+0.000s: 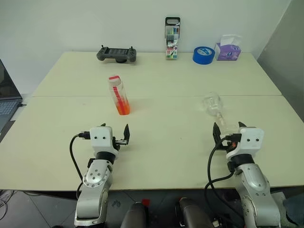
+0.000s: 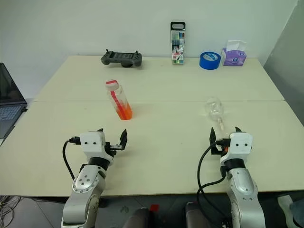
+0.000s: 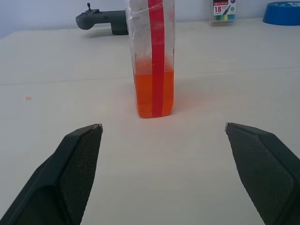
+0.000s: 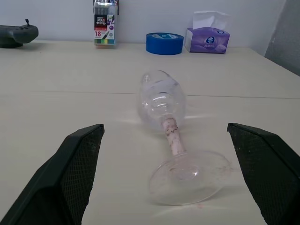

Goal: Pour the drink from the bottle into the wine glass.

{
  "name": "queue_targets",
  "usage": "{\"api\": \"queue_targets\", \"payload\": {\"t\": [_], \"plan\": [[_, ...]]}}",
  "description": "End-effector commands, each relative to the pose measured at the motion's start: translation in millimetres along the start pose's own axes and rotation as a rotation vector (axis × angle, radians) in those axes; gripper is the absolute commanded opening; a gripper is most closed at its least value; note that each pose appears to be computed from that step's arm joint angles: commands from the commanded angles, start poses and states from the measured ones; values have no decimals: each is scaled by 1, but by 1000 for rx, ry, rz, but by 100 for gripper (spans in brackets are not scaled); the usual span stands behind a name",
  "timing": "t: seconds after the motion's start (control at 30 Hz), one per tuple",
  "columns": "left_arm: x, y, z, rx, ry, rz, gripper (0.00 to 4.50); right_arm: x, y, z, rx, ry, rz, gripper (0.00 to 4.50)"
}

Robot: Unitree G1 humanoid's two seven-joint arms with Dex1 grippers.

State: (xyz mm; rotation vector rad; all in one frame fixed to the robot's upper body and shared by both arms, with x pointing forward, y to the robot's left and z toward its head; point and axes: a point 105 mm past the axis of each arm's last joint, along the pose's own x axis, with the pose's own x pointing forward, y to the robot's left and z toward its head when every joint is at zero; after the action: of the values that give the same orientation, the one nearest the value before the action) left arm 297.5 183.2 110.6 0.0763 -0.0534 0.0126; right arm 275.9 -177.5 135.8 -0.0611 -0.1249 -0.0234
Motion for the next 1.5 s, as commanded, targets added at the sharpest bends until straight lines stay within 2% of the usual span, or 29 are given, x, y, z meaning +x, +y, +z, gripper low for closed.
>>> {"api": "queue_targets", "payload": {"t": [0.03,0.33,0.47,0.53,0.67,0.8,0.93,1.03,1.5], "plan": [[2,5,16,41,-62,26,447,-1,-1,13,-4,-48,4,450],[2,1,17,11,-71,28,447,1,2,14,-11,-52,15,450],[5,2,23,11,-90,56,447,6,9,24,21,-67,64,450],[11,8,35,-7,-122,85,447,8,25,44,77,-100,175,450],[27,9,55,-47,-158,79,447,7,61,76,50,-127,474,450],[37,4,53,-66,-140,57,447,12,77,85,31,-105,612,450],[49,1,47,-92,-116,40,447,20,83,91,30,-111,656,450],[58,7,52,-96,-139,64,447,23,90,95,30,-119,692,450],[96,5,53,-64,-142,35,447,21,110,94,62,-106,752,450]]}}
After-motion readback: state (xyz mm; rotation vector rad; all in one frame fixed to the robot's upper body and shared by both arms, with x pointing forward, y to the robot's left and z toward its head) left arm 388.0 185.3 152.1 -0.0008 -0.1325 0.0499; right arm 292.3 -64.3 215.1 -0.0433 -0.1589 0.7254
